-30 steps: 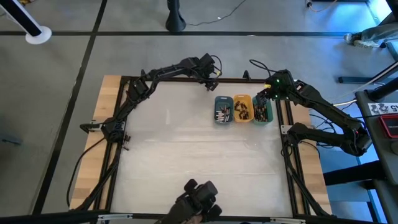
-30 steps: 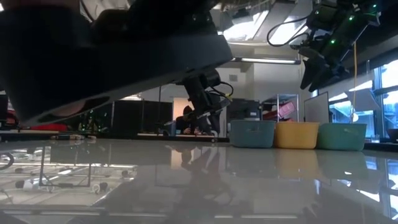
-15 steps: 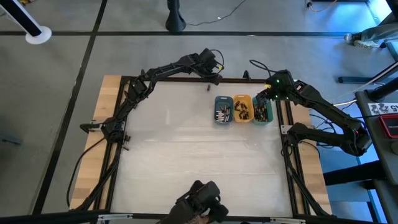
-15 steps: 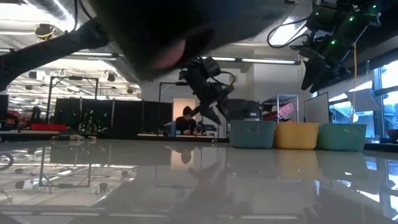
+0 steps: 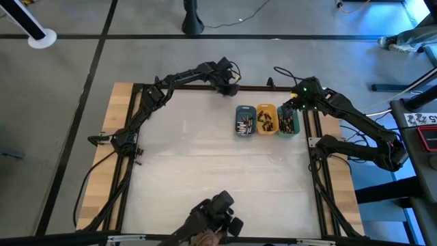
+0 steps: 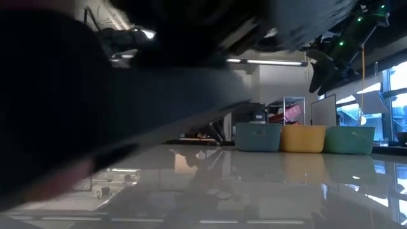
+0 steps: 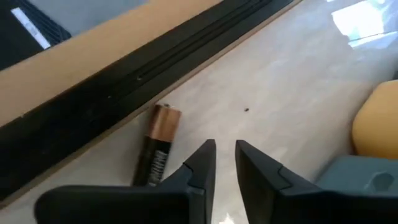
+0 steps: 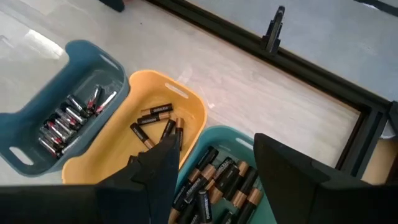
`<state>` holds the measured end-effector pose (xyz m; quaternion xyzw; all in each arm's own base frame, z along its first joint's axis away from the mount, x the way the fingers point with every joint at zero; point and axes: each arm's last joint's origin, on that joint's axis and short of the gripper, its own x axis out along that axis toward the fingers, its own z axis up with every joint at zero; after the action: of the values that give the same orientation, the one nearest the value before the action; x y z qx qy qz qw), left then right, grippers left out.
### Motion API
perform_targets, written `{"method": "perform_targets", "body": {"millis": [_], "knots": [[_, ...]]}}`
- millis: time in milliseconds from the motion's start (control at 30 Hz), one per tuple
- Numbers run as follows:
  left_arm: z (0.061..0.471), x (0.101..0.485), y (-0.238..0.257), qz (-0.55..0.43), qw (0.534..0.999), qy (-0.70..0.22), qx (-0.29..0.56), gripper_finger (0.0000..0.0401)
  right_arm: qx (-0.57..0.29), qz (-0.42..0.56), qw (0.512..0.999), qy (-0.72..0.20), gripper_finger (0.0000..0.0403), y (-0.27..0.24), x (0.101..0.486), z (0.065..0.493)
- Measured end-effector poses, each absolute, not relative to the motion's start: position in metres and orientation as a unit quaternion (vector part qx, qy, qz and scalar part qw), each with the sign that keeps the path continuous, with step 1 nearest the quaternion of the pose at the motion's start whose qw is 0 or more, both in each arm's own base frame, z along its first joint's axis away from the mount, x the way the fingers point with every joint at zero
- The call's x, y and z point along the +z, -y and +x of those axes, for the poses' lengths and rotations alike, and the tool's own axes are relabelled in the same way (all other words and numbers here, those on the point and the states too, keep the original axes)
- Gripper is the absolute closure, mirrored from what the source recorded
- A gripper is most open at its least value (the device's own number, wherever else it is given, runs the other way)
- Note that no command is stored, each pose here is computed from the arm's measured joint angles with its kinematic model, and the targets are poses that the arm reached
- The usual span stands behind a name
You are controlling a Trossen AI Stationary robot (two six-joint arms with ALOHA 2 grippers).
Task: Sort batteries
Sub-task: Put the black battery into the green bin
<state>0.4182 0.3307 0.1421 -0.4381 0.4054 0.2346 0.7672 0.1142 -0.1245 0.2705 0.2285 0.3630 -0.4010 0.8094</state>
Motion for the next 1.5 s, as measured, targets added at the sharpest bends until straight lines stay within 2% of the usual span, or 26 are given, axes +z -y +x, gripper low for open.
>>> {"method": "perform_targets", "body": {"millis": [300,533,667,767,867,1133,1367,1500], "knots": [[0.386,0.138,-0.340,-0.460,0.707,-0.475,0.250,0.0366,-0.395,0.234,0.805,-0.376,0.0196,0.123,0.269,0.113],[0.380,0.144,-0.323,-0.428,0.707,-0.536,0.173,0.0376,-0.399,0.222,0.804,-0.381,0.0196,0.123,0.269,0.112],[0.398,0.166,-0.316,-0.380,0.762,-0.495,0.173,0.0387,-0.399,0.220,0.805,-0.381,0.0196,0.123,0.269,0.112],[0.410,0.182,-0.323,-0.332,0.805,-0.434,0.232,0.0397,-0.400,0.218,0.806,-0.377,0.0196,0.124,0.269,0.113],[0.416,0.179,-0.331,-0.338,0.816,-0.391,0.258,0.0400,-0.400,0.217,0.808,-0.373,0.0196,0.124,0.270,0.113],[0.414,0.137,-0.350,-0.409,0.792,-0.374,0.256,0.0401,-0.402,0.229,0.806,-0.369,0.0196,0.124,0.270,0.113],[0.409,0.130,-0.355,-0.421,0.784,-0.378,0.255,0.0401,-0.390,0.241,0.806,-0.374,0.0196,0.122,0.269,0.113],[0.400,0.127,-0.355,-0.434,0.760,-0.407,0.260,0.0401,-0.390,0.241,0.806,-0.374,0.0196,0.122,0.269,0.113]]}}
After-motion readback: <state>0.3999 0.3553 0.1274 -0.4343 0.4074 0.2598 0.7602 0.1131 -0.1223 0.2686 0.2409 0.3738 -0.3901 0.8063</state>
